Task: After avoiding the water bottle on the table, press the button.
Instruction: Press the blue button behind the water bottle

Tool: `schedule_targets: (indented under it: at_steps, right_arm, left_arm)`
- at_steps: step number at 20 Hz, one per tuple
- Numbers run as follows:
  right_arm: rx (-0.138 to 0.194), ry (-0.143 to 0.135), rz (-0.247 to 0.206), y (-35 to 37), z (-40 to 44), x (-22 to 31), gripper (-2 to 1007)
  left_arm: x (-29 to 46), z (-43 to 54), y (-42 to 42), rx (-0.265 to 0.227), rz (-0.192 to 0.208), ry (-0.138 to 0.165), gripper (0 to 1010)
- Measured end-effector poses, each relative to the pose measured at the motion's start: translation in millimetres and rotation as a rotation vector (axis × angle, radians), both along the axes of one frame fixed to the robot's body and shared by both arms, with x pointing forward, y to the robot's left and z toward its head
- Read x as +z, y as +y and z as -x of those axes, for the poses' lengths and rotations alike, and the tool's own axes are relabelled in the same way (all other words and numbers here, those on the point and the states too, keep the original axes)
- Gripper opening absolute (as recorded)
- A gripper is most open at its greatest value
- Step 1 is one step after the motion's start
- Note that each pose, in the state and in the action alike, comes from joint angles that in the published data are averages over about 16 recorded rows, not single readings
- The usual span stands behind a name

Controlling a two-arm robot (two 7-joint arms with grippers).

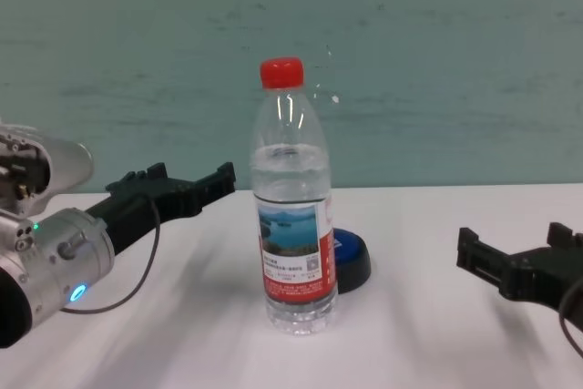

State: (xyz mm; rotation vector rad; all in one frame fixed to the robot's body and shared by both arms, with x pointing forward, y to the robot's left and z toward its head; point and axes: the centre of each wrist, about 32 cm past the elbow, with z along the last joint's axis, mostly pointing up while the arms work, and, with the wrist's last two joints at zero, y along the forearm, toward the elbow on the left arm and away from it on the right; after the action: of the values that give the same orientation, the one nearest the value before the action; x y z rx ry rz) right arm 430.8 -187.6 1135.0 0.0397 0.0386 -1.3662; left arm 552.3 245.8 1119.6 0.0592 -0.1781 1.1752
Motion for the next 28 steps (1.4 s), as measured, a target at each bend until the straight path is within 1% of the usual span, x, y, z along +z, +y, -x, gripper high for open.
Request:
schedule_targets:
  at_steps: [8, 28]
  right_arm:
    - [0.0, 0.0, 0.0, 0.0, 0.0, 0.0, 1004]
    - [0.0, 0.0, 0.0, 0.0, 0.0, 0.0, 1004]
  left_arm:
    - [-0.7, -3.1, -2.0, -0.008, -0.009, -0.003, 1010]
    - [-0.4, -8.8, -8.9, -0.02, -0.015, -0.013, 1010]
